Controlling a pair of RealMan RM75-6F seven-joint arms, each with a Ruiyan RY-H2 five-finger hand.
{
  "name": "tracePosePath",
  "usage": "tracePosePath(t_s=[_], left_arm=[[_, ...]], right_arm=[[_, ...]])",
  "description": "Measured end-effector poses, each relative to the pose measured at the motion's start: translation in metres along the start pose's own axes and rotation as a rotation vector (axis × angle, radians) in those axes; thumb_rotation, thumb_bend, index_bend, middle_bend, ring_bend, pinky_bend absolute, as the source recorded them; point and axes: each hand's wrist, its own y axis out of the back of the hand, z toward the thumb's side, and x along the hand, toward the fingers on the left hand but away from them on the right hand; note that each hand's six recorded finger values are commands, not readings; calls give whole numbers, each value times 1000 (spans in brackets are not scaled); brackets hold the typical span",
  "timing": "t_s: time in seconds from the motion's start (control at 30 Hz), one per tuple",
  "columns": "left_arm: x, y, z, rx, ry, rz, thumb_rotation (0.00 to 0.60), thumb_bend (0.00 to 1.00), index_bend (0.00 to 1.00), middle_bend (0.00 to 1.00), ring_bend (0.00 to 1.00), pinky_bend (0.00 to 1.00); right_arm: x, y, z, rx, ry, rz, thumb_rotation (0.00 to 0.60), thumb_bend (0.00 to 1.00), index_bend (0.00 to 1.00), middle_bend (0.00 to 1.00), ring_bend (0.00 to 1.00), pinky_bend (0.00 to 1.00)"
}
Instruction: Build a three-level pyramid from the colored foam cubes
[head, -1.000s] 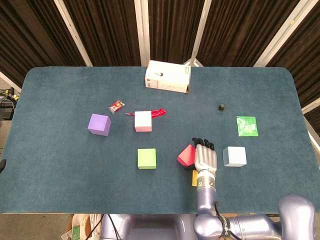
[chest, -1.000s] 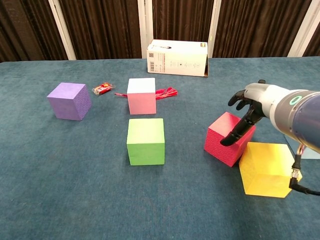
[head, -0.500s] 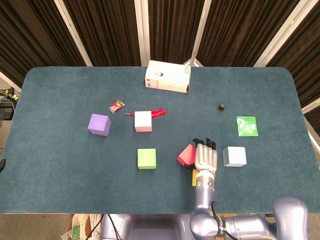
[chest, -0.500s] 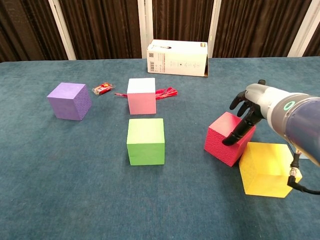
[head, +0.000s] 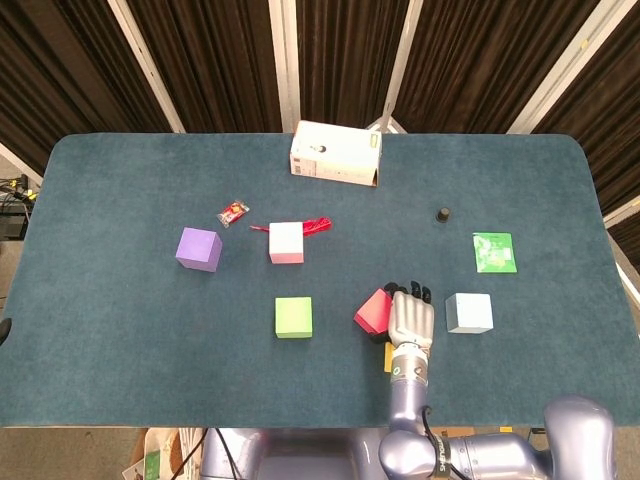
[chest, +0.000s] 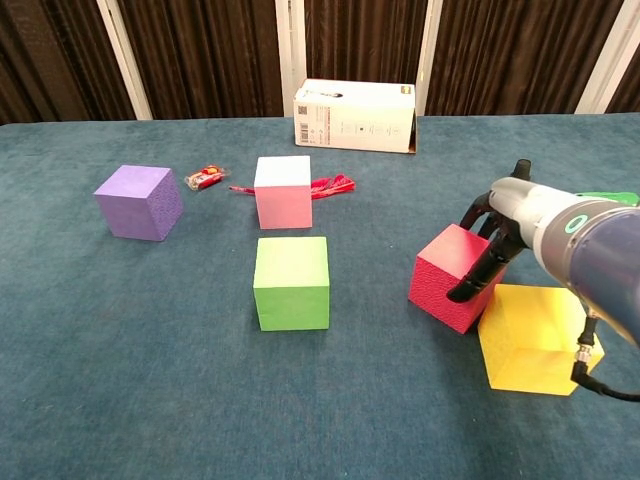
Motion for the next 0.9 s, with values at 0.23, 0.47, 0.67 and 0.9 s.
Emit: tracePosePath(t_s=[0.23,0.47,0.67,0.9], left_arm=[[1,0,-1,-3,5,2,600,361,169,0,0,17],[1,1,-1,-8,7,6,600,361,174,0,0,17],[0,2,-2,-10,7,10,600,361,174,0,0,17],[0,3,0,-6,-6,15,600,361,175,0,0,17]], right_arm=[[-1,-3,1,-1,-1,-8,600,167,348,356,143,0],[-3,-1,2,-13,-2,-39,600,309,413,402,192,0],[-2,1,2,-34,5,-53,600,346,417,405,194,0],[5,15,12,-33,75,-39,600,347,418,405,194,0]])
